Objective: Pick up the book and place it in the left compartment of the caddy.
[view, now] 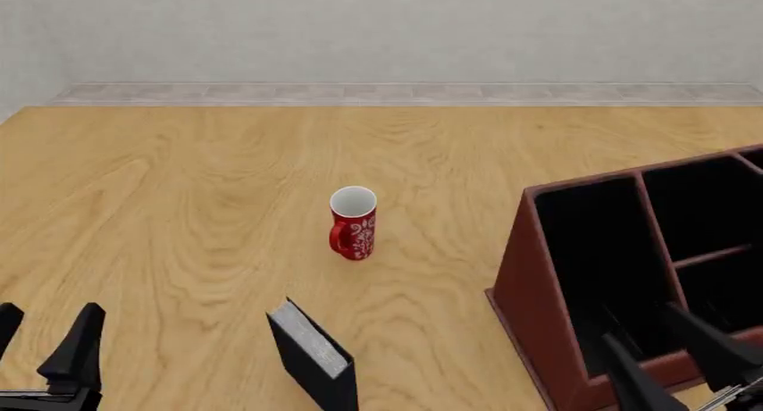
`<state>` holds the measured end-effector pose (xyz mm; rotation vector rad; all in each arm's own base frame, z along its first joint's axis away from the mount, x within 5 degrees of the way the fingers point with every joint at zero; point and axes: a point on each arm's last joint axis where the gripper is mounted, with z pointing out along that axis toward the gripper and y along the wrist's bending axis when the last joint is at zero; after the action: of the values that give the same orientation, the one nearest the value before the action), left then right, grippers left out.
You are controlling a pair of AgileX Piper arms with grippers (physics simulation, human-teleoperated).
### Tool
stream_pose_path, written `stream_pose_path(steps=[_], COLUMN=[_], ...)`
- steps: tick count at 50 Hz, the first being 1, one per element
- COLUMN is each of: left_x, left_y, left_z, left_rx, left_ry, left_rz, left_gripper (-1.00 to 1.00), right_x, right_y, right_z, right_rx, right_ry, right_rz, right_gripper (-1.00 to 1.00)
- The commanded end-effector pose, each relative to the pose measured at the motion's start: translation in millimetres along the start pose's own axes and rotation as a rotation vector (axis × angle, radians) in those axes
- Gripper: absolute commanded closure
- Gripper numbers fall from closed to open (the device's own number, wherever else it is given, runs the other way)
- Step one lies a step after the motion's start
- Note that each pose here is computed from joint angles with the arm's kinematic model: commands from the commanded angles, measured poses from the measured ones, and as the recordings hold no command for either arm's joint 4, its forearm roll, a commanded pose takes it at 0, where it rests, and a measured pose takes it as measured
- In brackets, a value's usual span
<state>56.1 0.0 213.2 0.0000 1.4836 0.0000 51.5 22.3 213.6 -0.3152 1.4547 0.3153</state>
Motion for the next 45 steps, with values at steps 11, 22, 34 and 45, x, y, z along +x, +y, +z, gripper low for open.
stream_pose_path(steps=[11,22,34,45], left_x=[0.0,0.0,0.0,0.0], left_y=[0.0,0.0,0.0,0.0], left_z=[0,0,0,0], left_rx=[0.000,0.000,0.000,0.000], left_ry=[0.000,0.000,0.000,0.000], left_rz=[0.000,0.000,0.000,0.000], left_gripper=[-1.00,-1.00,-1.00,-1.00], right_x=[1,1,0,5], right_y=[9,15,23,27], right_z=[-1,-2,8,6], right_rx=[-0.166,-0.259,-0.338,-0.400], right_ry=[0.009,0.019,0.041,0.095], right_rz=[0.031,0.054,0.064,0.064], right_gripper=[-1.00,-1.00,-1.00,-1.00])
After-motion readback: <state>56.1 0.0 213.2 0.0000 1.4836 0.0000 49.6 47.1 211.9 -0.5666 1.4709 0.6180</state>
